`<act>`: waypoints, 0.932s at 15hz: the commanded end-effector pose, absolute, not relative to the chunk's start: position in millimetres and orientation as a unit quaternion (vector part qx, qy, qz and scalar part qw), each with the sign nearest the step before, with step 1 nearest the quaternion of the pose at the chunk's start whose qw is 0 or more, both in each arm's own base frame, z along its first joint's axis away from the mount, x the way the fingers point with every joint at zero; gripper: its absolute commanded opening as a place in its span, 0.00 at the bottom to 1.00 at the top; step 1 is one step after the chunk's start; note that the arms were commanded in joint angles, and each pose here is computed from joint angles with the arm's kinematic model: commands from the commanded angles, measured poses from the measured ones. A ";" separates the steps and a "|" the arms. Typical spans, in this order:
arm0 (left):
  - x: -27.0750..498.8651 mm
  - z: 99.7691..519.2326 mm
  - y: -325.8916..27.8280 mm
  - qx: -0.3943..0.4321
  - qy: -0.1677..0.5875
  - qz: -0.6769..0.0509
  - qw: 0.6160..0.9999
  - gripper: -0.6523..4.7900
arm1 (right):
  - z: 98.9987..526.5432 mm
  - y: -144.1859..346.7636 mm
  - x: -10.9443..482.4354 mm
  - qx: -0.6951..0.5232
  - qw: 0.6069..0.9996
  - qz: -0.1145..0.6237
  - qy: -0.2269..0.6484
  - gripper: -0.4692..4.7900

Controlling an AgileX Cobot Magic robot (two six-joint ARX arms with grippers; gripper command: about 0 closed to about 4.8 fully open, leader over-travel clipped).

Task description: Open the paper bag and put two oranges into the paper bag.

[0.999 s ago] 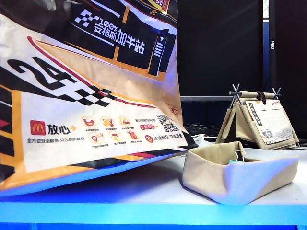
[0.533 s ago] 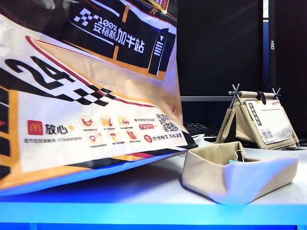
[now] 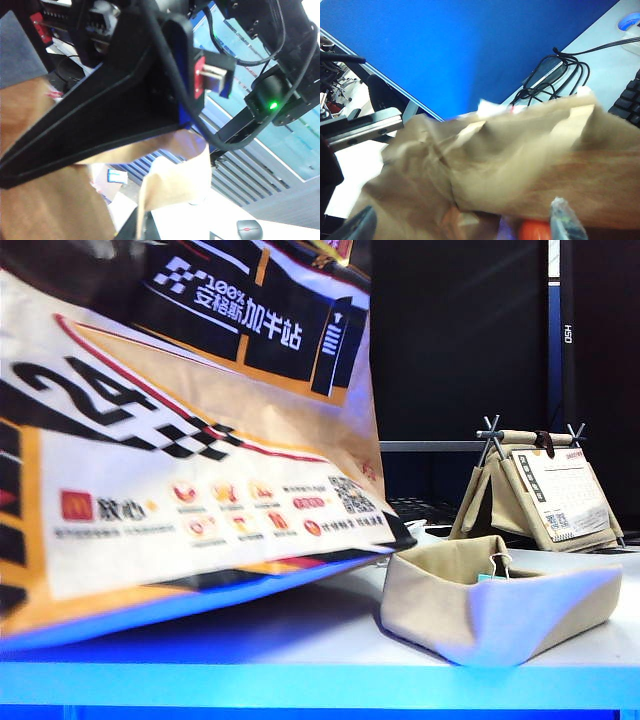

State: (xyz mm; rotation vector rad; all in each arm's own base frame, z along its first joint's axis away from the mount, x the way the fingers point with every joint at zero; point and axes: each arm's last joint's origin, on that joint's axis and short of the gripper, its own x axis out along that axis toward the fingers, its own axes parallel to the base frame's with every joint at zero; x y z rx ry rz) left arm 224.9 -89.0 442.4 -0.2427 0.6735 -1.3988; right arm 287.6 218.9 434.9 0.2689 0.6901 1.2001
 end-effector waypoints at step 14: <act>227.3 480.2 -82.0 0.083 0.101 -0.494 0.860 0.11 | 581.2 76.5 111.0 -0.065 0.950 0.306 -0.018 0.08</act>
